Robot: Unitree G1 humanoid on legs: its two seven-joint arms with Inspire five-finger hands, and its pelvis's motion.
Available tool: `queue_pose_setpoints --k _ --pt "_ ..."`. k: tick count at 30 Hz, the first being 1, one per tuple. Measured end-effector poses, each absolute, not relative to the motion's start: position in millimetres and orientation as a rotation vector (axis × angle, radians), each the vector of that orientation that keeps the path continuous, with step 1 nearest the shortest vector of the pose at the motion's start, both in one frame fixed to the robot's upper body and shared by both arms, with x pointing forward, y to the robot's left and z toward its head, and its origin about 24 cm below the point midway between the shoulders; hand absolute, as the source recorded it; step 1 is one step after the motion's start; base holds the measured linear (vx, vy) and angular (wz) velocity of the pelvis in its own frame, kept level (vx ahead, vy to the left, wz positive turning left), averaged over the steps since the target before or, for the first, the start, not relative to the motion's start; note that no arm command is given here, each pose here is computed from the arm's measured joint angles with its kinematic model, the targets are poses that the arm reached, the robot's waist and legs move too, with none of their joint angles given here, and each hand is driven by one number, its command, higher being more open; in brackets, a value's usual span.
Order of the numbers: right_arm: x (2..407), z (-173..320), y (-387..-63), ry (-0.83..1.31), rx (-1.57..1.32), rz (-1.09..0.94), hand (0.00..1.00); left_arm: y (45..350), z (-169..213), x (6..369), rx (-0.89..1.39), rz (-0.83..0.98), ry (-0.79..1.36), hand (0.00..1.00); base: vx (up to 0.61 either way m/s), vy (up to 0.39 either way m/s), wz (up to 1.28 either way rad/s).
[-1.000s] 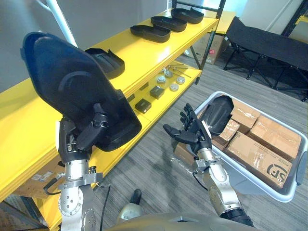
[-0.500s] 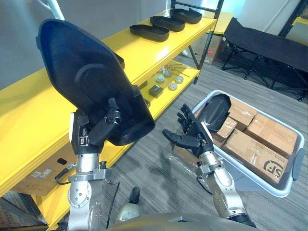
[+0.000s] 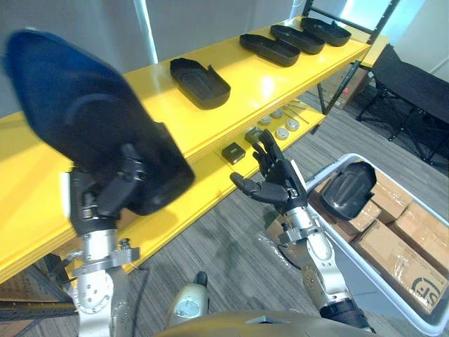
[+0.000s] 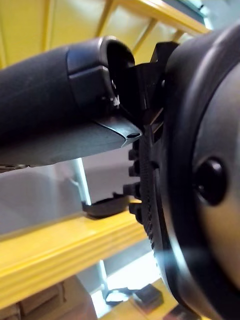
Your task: Walk over and take three plastic housings, then place them on the shelf
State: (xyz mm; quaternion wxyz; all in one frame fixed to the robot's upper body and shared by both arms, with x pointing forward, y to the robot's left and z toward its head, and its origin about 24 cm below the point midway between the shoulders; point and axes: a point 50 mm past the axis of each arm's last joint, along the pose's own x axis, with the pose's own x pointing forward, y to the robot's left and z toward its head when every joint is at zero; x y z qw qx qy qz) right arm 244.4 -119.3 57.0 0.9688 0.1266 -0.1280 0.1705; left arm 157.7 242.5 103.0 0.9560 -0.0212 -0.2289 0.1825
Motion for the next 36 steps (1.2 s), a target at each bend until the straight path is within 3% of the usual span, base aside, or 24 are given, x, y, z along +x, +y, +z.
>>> queue_pose_setpoints --k 5,8,12,14,20,27,36 --pt "249 86 -145 -0.398 0.244 0.174 1.00 236 107 195 -0.089 0.297 -0.519 0.00 0.15 -0.065 1.68" --pt "248 97 -166 -0.473 0.234 0.070 1.00 235 110 197 -0.069 0.262 -0.530 0.00 0.13 -0.268 1.89" --pt "242 107 -218 -0.527 0.148 -0.123 1.00 213 95 203 -0.129 0.155 -0.464 0.00 0.12 -0.166 1.81" --pt "238 104 -226 -0.516 0.151 -0.185 1.00 199 96 206 -0.135 0.062 -0.461 0.00 0.11 -0.011 0.99" --pt "233 100 -206 -0.513 0.191 -0.125 1.00 191 100 211 -0.097 -0.037 -0.443 0.00 0.07 -0.005 0.12" --pt "213 71 -214 -0.362 0.176 -0.168 1.00 188 103 221 -0.075 -0.070 -0.423 0.00 0.00 0.017 -0.22" --pt "208 68 -209 -0.346 0.183 -0.152 1.00 175 111 231 -0.100 -0.111 -0.456 0.00 -0.07 0.031 -0.20"
